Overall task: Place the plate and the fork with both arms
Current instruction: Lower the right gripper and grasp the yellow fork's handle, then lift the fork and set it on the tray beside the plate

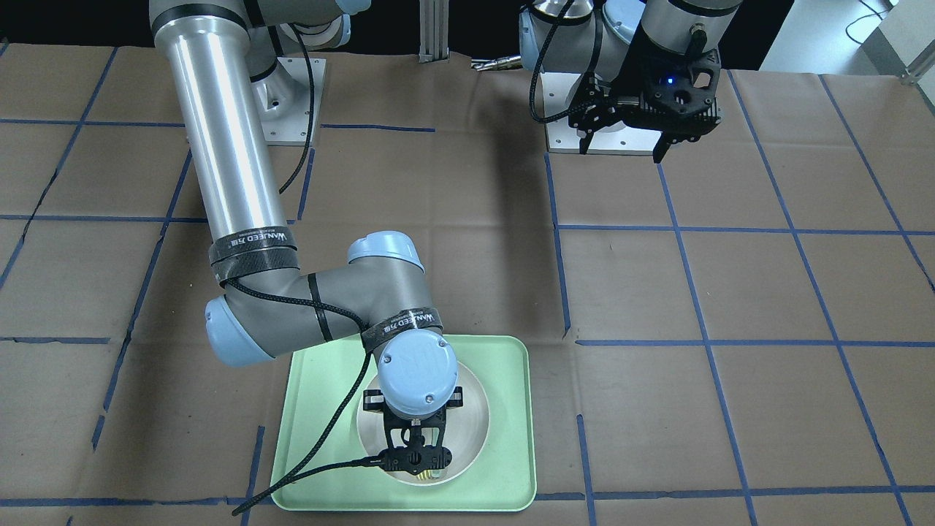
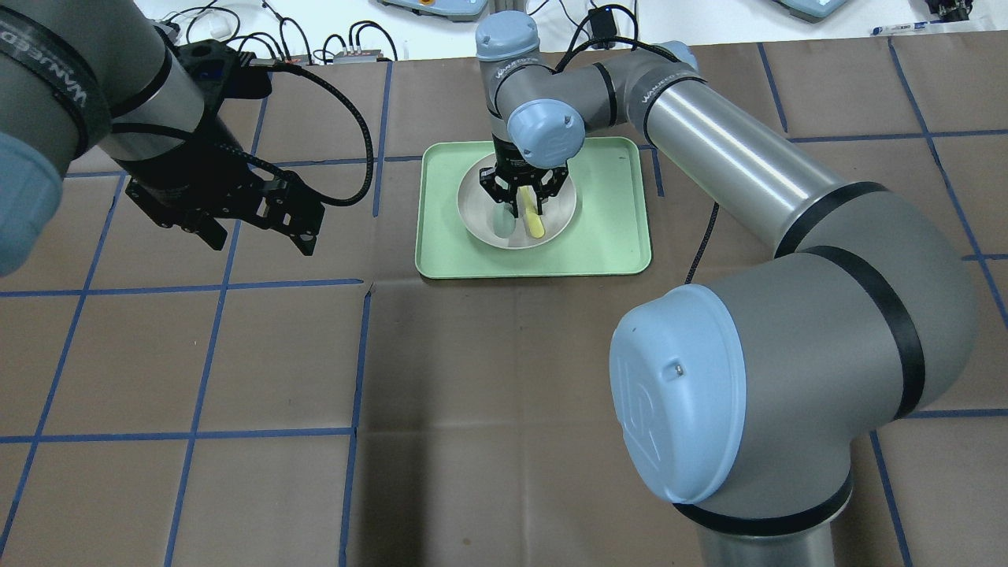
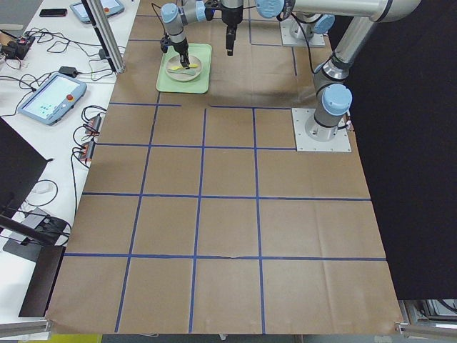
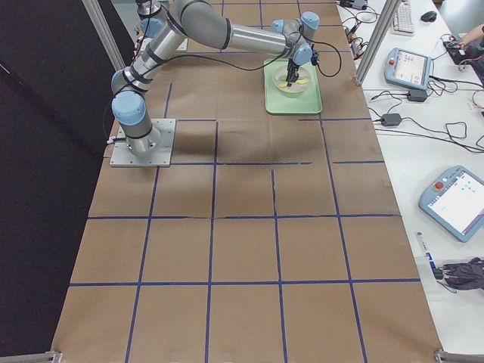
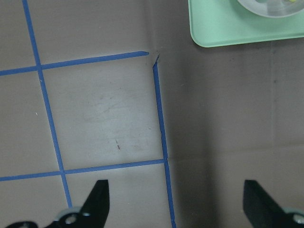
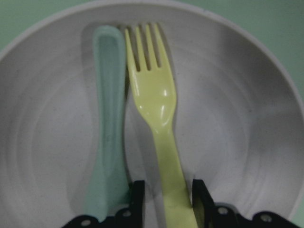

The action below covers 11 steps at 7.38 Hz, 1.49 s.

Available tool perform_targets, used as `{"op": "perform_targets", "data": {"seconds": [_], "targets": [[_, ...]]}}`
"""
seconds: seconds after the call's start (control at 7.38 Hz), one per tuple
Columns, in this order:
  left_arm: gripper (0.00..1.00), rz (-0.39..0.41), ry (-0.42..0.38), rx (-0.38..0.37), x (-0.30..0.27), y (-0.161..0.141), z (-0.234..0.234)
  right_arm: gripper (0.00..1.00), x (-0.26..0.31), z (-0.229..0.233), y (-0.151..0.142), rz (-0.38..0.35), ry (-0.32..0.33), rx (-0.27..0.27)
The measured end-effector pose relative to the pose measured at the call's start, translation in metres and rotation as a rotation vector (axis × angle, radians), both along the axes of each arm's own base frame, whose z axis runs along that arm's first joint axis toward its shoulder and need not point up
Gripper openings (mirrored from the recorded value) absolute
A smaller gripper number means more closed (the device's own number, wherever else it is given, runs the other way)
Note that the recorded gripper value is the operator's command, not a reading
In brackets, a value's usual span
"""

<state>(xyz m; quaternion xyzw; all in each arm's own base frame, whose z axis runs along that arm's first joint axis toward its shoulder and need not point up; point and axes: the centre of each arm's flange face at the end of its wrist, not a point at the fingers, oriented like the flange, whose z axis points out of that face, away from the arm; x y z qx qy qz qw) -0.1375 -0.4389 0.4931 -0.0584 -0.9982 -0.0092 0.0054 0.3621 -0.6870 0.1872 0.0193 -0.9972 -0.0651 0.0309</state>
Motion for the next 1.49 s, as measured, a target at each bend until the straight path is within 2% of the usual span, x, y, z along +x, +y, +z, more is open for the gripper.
{"op": "perform_targets", "data": {"seconds": [0.41,0.54,1.08,1.49], "targets": [[1.00,0.000,0.000,0.007,0.000,-0.002,-0.003,0.05,-0.002,0.001,-0.002,-0.010,0.000,-0.003],[1.00,0.000,0.000,0.008,0.000,-0.002,-0.003,0.02,-0.002,0.002,-0.002,-0.012,-0.001,-0.004],[1.00,0.000,0.000,0.009,0.000,-0.002,-0.003,0.01,-0.002,0.017,-0.002,-0.034,-0.015,-0.022],[1.00,0.000,0.000,0.009,0.000,-0.002,-0.004,0.01,-0.009,0.065,0.004,-0.054,-0.027,-0.043]]}}
